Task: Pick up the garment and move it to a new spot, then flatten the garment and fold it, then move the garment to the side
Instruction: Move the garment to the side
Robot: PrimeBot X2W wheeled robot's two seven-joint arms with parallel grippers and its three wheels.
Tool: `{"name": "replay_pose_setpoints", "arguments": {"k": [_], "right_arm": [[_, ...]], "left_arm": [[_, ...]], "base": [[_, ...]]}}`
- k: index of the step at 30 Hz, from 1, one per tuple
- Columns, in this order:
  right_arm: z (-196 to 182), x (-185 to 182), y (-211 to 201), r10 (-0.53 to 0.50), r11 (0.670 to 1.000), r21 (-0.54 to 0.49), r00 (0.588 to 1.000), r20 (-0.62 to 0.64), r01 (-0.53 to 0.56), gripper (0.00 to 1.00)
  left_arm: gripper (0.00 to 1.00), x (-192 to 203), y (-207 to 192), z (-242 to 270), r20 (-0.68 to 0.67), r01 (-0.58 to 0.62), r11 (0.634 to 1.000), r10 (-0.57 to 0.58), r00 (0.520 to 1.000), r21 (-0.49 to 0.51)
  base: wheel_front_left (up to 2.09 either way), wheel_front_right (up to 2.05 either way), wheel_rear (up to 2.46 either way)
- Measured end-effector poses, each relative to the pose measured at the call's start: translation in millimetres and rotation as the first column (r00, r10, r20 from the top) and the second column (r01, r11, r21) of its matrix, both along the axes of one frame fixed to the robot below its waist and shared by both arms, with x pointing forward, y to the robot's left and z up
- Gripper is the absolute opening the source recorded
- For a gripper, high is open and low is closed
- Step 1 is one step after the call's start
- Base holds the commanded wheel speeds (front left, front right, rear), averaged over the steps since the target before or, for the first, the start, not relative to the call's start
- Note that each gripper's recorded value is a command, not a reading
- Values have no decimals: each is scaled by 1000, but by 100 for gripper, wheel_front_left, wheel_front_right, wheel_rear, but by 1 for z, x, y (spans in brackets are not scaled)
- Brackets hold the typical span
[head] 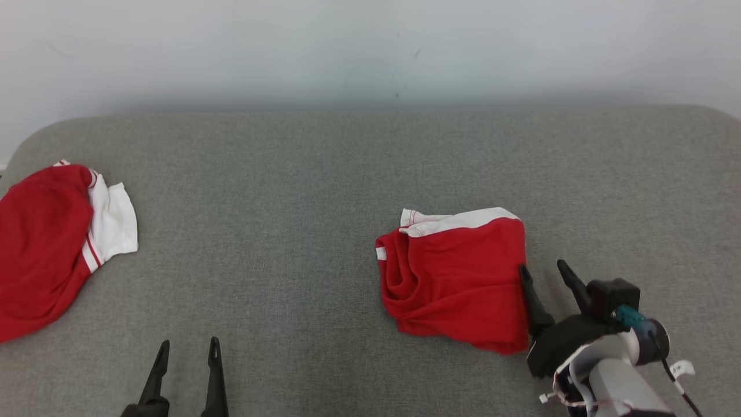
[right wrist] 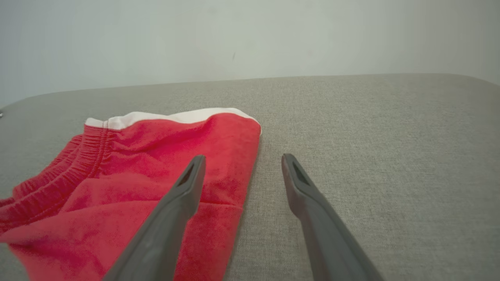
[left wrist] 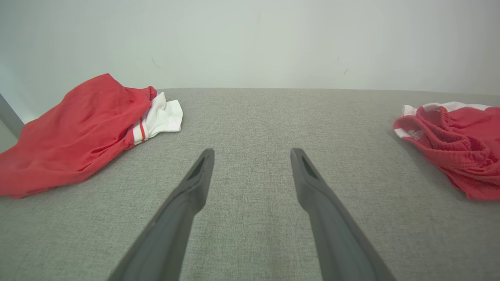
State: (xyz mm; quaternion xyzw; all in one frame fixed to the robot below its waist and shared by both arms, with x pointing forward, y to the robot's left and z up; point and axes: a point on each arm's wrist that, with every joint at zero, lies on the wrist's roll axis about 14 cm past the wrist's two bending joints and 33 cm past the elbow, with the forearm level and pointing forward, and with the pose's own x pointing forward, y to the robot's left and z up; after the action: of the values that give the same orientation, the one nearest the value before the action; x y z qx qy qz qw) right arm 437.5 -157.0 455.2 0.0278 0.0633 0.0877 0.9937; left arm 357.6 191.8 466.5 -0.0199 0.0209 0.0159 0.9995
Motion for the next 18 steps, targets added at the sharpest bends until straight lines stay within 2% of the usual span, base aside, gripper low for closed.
{"name": "replay_pose_setpoints", "arguments": {"k": [2,7,10,15,16,17,18], "right_arm": [[-15,8,-4,-11,1000,-9,998,-69,10,100],[-32,27,-3,-13,1000,-10,989,-147,12,100],[-57,27,0,-20,1000,4,968,-251,22,100],[-67,29,21,13,999,41,956,-295,-1,100],[-68,28,24,18,999,49,953,-302,-4,71],[-69,27,27,26,998,55,950,-311,-9,38],[-69,26,29,31,998,63,948,-318,-11,17]], "left_arm": [[100,2,1,-2,-7,-5,1000,5,1000,0],[100,6,3,-6,-19,-12,1000,12,1000,2],[100,8,5,-8,-25,-16,1000,16,1000,3],[100,9,9,-8,-26,-30,1000,30,999,5],[100,8,9,-8,-25,-30,1000,30,999,5],[100,9,9,-8,-24,-31,1000,31,999,4],[100,9,8,-7,-23,-29,1000,29,999,3]], "base": [[0,0,0],[0,0,0],[0,0,0],[0,0,0],[0,0,0],[0,0,0],[0,0,0]]}}
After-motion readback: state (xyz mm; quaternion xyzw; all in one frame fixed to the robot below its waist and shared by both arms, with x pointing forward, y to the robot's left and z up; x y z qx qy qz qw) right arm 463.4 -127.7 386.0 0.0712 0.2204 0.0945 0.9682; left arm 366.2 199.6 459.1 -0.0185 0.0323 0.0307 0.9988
